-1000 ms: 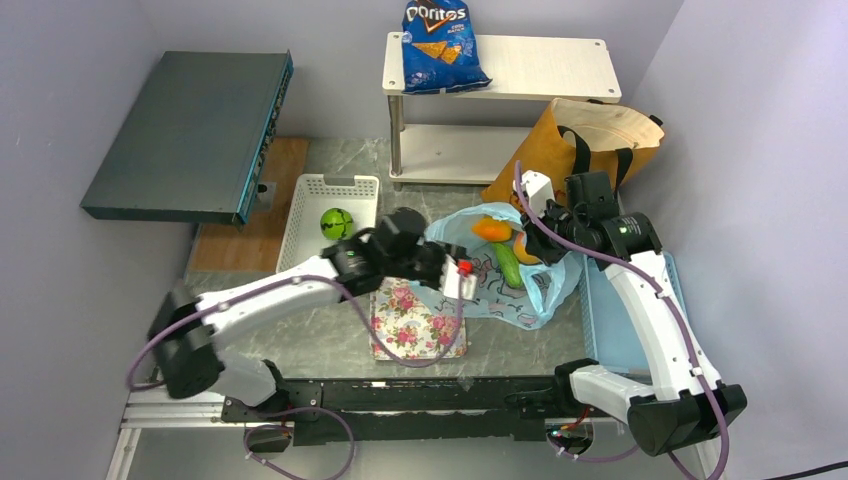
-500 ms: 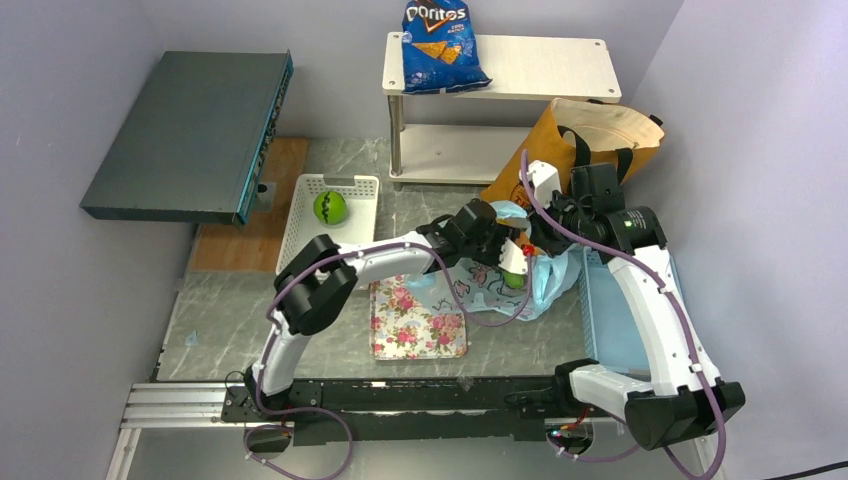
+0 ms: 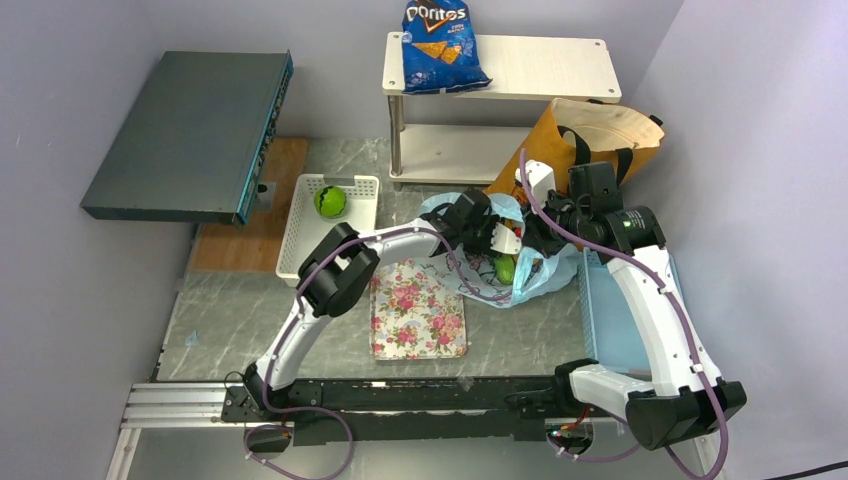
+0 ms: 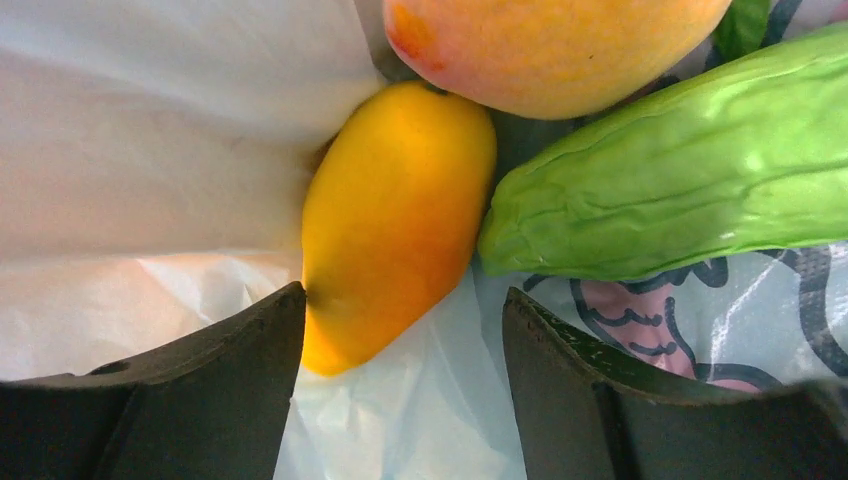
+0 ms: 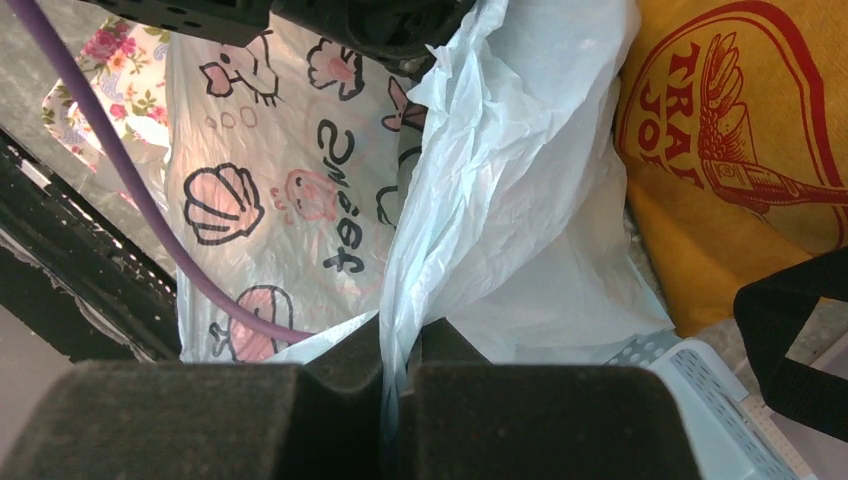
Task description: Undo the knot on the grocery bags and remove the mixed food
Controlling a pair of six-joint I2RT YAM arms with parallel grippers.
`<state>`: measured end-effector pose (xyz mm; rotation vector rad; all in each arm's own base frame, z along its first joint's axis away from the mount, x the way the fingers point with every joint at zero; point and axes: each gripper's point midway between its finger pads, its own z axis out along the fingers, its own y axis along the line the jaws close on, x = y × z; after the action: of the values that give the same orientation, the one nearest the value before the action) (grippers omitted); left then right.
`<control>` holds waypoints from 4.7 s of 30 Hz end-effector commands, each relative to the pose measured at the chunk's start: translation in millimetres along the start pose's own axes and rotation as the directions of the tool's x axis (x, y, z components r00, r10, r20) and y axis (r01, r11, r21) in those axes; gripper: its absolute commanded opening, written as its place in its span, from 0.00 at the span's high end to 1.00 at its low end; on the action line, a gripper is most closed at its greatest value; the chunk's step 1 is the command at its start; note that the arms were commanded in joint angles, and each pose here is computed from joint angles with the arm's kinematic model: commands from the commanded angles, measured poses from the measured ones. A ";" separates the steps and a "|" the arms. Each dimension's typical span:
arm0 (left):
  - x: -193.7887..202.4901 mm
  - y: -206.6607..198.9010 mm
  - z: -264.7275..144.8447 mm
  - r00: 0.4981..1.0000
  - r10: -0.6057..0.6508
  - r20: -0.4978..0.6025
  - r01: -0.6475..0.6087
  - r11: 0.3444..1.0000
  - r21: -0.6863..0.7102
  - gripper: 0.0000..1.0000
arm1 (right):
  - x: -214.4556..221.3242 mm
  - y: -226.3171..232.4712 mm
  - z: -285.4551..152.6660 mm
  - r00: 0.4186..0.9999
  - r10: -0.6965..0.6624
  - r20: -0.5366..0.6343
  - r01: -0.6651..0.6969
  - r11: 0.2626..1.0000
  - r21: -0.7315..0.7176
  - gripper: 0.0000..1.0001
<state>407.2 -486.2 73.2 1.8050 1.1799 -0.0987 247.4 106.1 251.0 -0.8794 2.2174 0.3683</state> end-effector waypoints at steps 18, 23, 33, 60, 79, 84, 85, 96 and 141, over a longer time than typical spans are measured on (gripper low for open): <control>-86.6 -85.1 -90.9 0.994 -0.019 0.104 -0.013 0.955 0.297 0.73 | 10.5 -22.4 -11.4 0.996 -0.074 -0.049 0.080 0.989 0.122 1.00; -112.5 -100.3 -111.2 0.982 -0.135 0.135 0.076 0.925 0.373 0.76 | 24.3 -23.6 -24.8 0.986 -0.144 -0.084 0.154 0.980 0.127 1.00; -159.3 -120.4 -111.5 0.973 0.009 0.231 -0.096 0.925 0.368 0.69 | 40.6 -32.1 -32.8 0.975 -0.192 -0.116 0.213 0.956 0.201 1.00; -149.5 -39.7 -30.3 0.953 -0.037 0.300 0.008 0.995 0.097 0.28 | 23.1 -5.3 -23.1 0.986 -0.165 -0.026 0.166 0.985 0.044 1.00; -92.9 -71.3 31.8 0.994 0.001 0.111 -0.014 0.993 0.117 0.06 | 21.4 -2.1 -16.8 0.989 -0.146 -0.022 0.146 0.989 0.011 1.00; -86.7 -80.1 43.1 0.996 0.058 0.073 -0.069 0.985 0.160 0.09 | 21.8 -2.8 -14.1 0.990 -0.139 -0.023 0.139 0.990 0.008 1.00; -83.4 -82.8 44.5 0.996 0.069 0.061 -0.078 0.983 0.167 0.10 | 21.5 -3.3 -13.9 0.990 -0.139 -0.022 0.139 0.990 0.010 1.00; -80.1 -104.7 14.5 0.993 0.105 0.046 -0.114 0.956 0.271 0.54 | 22.6 -7.4 -11.6 0.989 -0.142 -0.029 0.143 0.989 0.026 1.00; 42.4 41.0 -350.2 0.813 -0.581 0.023 0.569 0.787 -0.237 0.75 | 16.2 -6.0 -11.5 0.995 -0.101 0.003 0.101 0.994 0.032 1.00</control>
<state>300.7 -270.1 338.3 1.1927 1.4037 -0.3987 231.1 81.3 235.9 -0.9825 2.2158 0.2636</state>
